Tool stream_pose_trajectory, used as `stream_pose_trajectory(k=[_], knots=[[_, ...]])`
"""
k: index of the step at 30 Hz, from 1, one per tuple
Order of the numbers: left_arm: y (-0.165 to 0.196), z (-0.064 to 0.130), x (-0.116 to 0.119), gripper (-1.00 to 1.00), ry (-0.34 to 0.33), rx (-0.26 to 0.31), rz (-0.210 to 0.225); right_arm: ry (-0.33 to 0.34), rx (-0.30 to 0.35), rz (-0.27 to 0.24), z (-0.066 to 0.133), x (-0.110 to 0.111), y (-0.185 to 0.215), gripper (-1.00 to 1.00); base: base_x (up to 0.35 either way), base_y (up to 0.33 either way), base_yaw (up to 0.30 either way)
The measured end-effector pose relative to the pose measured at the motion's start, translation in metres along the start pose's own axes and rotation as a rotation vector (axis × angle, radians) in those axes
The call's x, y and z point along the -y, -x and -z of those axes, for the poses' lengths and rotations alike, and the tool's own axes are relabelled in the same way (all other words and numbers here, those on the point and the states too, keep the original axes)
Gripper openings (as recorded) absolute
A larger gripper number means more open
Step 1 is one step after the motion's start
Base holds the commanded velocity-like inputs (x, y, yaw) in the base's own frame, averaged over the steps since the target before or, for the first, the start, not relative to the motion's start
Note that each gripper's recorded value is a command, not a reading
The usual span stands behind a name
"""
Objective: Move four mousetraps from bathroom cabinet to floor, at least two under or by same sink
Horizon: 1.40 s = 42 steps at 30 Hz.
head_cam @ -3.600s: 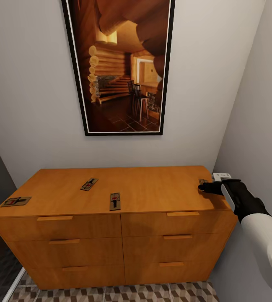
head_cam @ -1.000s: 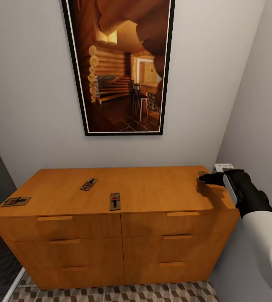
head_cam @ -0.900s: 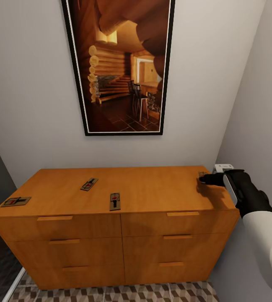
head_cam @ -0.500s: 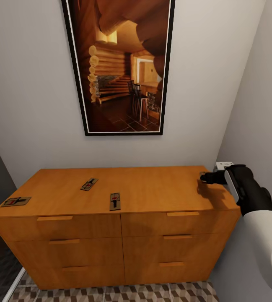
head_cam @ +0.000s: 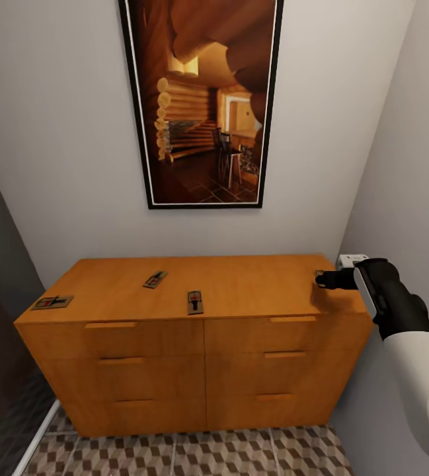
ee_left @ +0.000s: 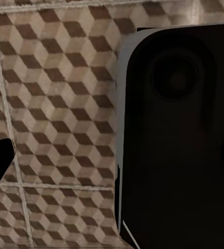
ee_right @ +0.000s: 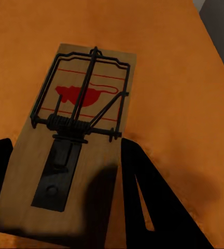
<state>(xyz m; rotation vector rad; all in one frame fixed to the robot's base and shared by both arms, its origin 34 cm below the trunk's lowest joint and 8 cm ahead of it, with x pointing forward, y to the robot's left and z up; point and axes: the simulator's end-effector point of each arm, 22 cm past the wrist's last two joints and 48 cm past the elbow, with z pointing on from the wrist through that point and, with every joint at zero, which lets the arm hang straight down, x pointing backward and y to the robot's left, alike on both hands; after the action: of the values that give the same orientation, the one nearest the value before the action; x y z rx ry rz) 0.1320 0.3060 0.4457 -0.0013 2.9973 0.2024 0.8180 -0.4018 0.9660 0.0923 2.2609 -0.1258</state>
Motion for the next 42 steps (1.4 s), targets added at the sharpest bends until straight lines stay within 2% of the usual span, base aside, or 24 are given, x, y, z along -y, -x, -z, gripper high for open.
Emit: stream_pose_trajectory(k=[42], knots=[[-0.0003,0.0000,0.0000,1.00,0.000,-0.001,0.000,0.005,-0.007,0.000,-0.0021,-0.0032,-0.0027,-1.00,-0.249,0.193,0.000]])
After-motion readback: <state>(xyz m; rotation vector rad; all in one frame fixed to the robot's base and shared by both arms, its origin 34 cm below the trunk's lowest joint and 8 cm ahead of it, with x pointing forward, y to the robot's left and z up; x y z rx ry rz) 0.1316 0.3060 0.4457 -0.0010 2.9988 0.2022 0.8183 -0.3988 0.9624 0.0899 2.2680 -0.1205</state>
